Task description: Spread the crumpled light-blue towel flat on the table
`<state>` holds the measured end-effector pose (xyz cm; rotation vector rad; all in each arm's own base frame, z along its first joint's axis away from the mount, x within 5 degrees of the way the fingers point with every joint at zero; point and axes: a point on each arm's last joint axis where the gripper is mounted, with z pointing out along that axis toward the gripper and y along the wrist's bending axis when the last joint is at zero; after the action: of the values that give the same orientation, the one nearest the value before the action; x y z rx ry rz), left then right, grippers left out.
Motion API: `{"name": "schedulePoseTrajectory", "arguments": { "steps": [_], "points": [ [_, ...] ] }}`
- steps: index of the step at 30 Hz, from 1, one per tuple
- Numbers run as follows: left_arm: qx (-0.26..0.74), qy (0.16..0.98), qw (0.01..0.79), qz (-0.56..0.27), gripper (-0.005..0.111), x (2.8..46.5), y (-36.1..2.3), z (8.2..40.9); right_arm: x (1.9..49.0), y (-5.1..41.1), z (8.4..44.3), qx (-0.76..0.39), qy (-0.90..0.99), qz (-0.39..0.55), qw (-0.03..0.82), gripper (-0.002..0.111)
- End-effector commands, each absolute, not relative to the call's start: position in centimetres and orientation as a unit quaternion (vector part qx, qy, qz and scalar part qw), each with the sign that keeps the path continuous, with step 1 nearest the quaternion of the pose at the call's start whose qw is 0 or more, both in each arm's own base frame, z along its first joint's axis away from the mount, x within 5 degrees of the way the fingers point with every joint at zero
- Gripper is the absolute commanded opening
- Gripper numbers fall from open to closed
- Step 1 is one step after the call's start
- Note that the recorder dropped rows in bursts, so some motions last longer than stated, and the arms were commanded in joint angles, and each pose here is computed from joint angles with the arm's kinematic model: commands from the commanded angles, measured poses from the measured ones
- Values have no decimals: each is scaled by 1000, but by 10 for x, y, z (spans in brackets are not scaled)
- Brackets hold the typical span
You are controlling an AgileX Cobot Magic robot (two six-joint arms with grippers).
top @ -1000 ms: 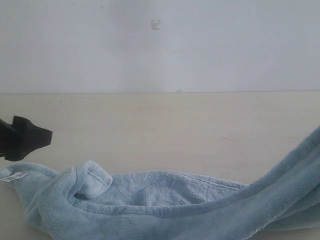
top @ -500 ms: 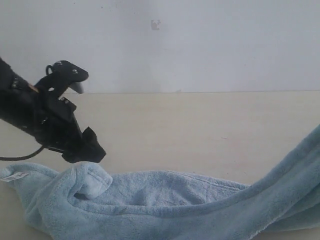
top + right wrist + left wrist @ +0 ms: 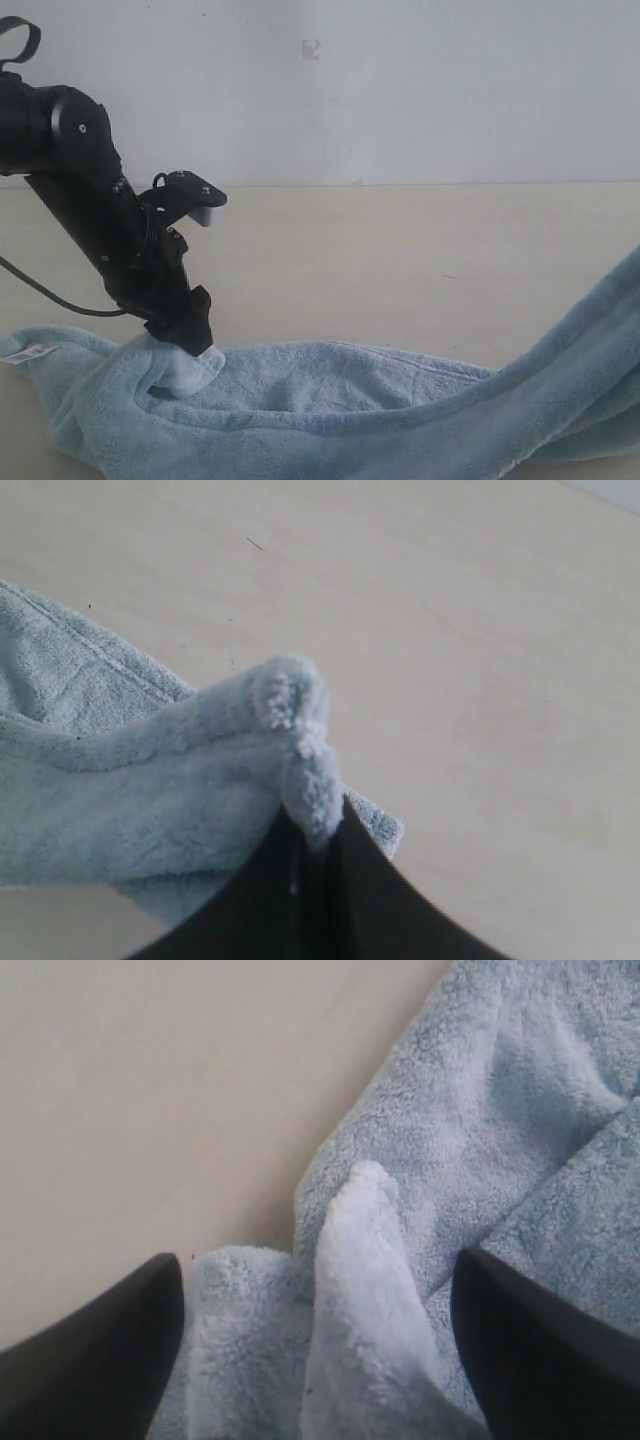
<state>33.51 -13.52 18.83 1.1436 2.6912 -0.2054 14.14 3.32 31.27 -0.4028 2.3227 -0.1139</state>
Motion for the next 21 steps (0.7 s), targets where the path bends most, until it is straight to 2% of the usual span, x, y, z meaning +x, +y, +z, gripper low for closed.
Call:
{"name": "schedulePoseTrajectory", "arguments": {
  "steps": [1, 3, 5, 12, 17, 21],
  "points": [
    [394, 913, 78, -70, 71, 334, -136, 181, 141, 34, 313, -164, 906, -45, 387, 0],
    [395, 913, 72, -70, 70, 334, -136, 178, 141, 34, 313, -164, 906, -45, 388, 0],
    [396, 913, 71, -68, 64, 334, -136, 178, 141, 34, 313, -165, 905, -45, 388, 0],
    [375, 922, 71, -68, 6, 335, -135, 178, 141, 34, 313, -165, 905, -45, 388, 0],
    [365, 927, 80, -20, 4, 338, -127, 181, 141, 34, 313, -165, 905, -45, 388, 0],
    [322, 940, 109, 35, 4, 341, -112, 198, 141, 34, 313, -165, 906, -46, 387, 0]
  ]
}}
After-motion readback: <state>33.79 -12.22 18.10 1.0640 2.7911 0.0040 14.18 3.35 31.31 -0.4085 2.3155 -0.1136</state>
